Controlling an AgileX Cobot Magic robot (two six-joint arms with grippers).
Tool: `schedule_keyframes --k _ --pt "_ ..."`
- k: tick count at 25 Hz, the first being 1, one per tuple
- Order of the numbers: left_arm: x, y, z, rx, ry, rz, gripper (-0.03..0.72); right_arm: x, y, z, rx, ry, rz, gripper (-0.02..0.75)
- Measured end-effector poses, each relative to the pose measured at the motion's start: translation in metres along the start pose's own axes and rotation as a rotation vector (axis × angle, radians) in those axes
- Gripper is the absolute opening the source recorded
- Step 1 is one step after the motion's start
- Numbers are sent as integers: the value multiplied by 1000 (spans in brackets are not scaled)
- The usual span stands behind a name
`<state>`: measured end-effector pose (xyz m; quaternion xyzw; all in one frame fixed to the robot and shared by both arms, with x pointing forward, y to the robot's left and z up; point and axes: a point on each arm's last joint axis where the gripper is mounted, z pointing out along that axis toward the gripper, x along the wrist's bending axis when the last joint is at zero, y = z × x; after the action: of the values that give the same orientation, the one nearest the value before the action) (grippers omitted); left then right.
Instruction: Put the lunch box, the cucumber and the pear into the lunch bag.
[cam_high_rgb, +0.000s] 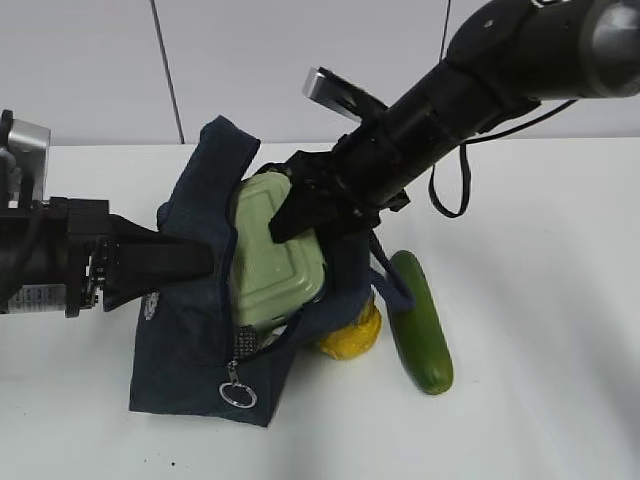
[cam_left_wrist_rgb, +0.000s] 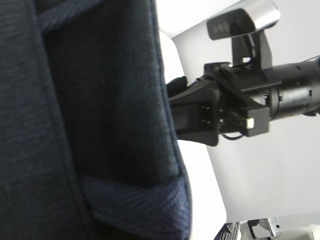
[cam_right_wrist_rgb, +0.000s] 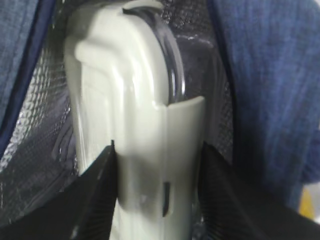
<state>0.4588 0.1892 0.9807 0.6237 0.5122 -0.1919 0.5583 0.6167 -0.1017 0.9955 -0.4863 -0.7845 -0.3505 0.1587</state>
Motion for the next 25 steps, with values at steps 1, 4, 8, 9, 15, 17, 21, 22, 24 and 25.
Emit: schedule_keyframes --k 1,4,8,9,15,17,21,22,24,25 --pt "0 0 0 0 0 2 -20 2 2 4 4 3 -3 359" --pt "0 0 0 0 0 4 -20 5 6 14 9 12 0 359" --pt "1 0 0 -1 7 5 -20 7 9 22 7 37 19 359" --pt "1 0 0 -2 8 5 -20 5 8 24 11 37 24 359" --pt "1 0 0 -2 8 6 -20 0 5 35 35 40 40 449" --pt "1 0 0 -2 9 6 -20 2 6 35 30 48 42 492" --pt "1 0 0 -3 14 6 -20 7 15 29 13 49 7 519" --pt "1 0 0 -3 14 6 -20 9 18 26 17 44 -18 521" --pt "1 0 0 -3 15 6 -20 14 23 19 41 27 -73 523" --pt "1 0 0 -3 16 6 -20 16 26 14 56 7 -104 523"
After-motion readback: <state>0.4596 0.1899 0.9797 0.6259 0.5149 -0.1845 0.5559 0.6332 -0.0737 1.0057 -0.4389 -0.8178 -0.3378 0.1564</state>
